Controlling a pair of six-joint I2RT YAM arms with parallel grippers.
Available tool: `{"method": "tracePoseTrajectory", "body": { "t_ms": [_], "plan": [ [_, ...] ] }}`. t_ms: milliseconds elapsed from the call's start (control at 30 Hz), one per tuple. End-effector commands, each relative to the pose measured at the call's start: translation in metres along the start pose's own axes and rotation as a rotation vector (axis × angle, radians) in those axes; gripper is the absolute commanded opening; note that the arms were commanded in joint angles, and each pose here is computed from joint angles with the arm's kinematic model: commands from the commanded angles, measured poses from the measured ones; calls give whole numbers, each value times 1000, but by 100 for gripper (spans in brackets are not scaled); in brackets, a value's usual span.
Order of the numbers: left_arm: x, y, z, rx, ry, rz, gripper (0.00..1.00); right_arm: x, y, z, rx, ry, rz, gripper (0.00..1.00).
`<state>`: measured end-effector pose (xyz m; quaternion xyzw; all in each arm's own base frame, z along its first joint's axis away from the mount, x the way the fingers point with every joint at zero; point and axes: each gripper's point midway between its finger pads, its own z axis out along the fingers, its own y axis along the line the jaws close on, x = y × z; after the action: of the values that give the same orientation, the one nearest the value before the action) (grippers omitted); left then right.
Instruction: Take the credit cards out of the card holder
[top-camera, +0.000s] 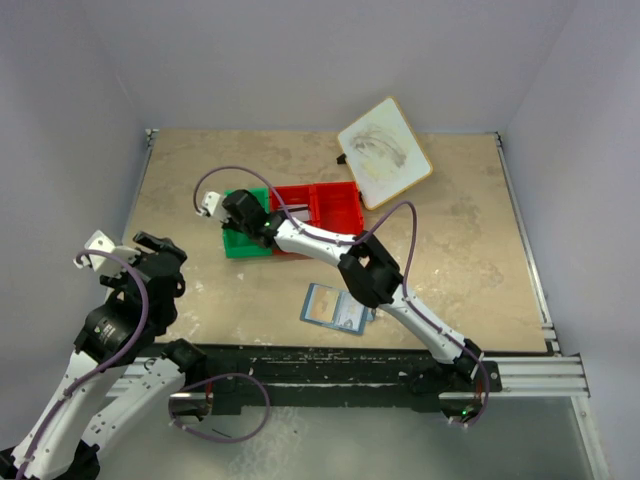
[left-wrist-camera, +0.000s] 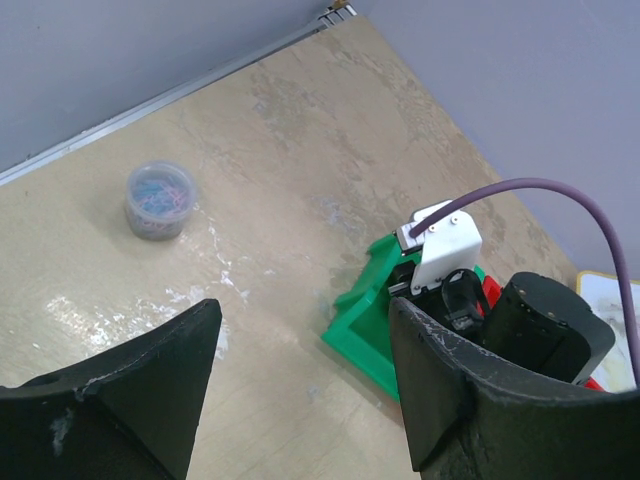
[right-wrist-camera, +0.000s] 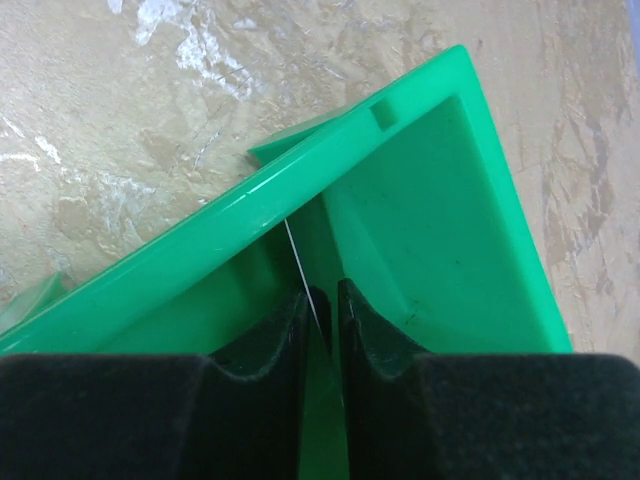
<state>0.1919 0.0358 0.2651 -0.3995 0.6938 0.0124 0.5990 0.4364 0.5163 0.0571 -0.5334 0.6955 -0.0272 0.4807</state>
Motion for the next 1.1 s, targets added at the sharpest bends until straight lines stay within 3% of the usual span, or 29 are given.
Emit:
{"method": "tracePoseTrajectory", "body": {
  "t_ms": [0, 133, 433, 833, 933, 1067],
  "plan": [
    [-6, -8, -1, 26, -10, -21, 66, -6, -4, -2, -1, -21, -21, 25],
    [-3, -10, 0, 31, 1, -16, 66, -7, -10, -5, 15, -16, -28, 34],
    [5, -17, 1, 51, 30, 1, 67, -19, -38, -25, 106, -15, 9, 47],
    [11, -22, 3, 63, 48, 10, 66, 16, -40, -16, 186, 103, -59, 49],
    [13, -23, 3, 64, 55, 16, 66, 15, -40, -18, 179, 99, -64, 58],
    [17, -25, 4, 71, 66, 22, 66, 8, -44, -24, 177, 83, -53, 61]
  ]
}}
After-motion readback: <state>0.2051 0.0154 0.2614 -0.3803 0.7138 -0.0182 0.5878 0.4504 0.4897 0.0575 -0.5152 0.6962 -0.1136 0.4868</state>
